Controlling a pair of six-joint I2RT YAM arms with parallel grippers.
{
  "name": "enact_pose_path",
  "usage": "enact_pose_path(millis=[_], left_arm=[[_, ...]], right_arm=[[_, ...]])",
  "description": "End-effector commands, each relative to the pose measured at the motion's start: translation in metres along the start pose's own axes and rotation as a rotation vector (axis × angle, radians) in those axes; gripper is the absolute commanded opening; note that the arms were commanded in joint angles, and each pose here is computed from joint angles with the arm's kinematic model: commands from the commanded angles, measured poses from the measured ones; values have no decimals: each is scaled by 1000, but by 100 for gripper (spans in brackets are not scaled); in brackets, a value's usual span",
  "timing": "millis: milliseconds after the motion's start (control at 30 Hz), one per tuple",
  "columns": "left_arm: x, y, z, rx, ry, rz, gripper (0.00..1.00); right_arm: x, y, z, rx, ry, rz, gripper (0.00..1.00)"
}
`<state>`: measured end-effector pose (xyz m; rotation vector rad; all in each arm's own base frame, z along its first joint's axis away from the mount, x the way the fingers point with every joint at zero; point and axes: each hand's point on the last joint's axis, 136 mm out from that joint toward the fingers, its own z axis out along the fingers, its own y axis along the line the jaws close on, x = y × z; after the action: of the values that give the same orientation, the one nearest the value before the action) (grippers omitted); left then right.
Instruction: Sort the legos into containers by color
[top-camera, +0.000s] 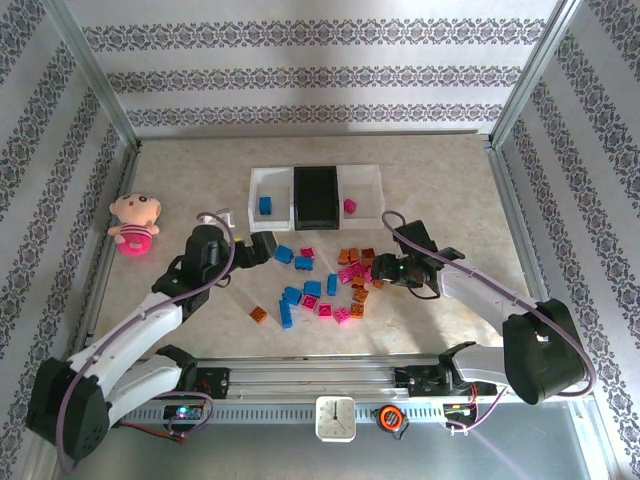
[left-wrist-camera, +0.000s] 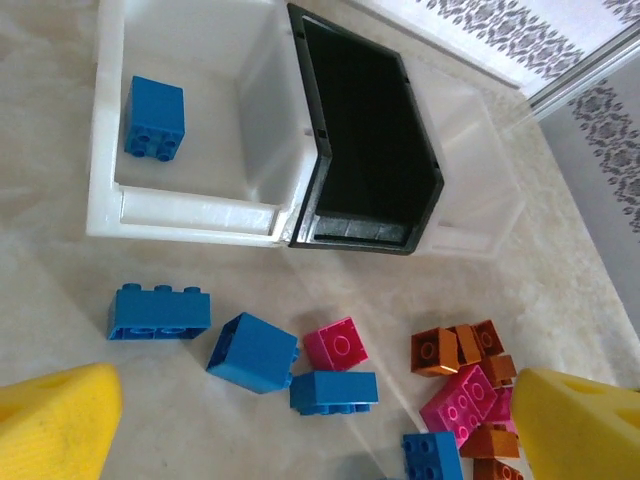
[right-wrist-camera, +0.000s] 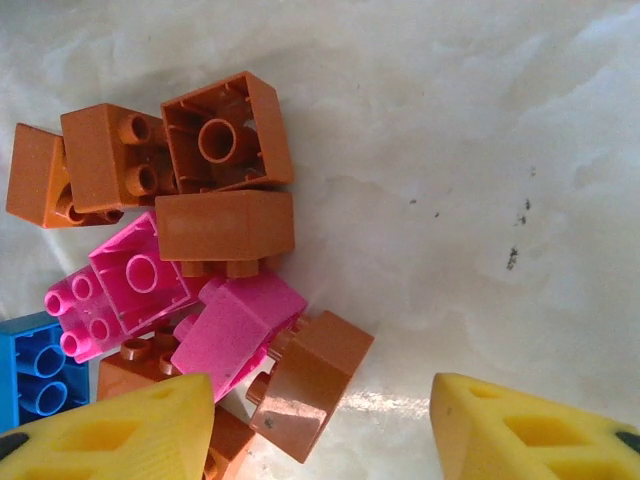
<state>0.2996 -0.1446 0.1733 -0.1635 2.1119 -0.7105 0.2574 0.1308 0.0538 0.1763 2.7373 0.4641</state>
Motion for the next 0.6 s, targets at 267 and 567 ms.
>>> enact_pose_path(millis=[267,567], left_arm=[[4,1,-5,18,-30,-29,99],[7,6,-1,-1,-21,-34,99]], right_arm=[[15,-7,21,37,68,14,52],[19,-32,19,127,73,41,45]])
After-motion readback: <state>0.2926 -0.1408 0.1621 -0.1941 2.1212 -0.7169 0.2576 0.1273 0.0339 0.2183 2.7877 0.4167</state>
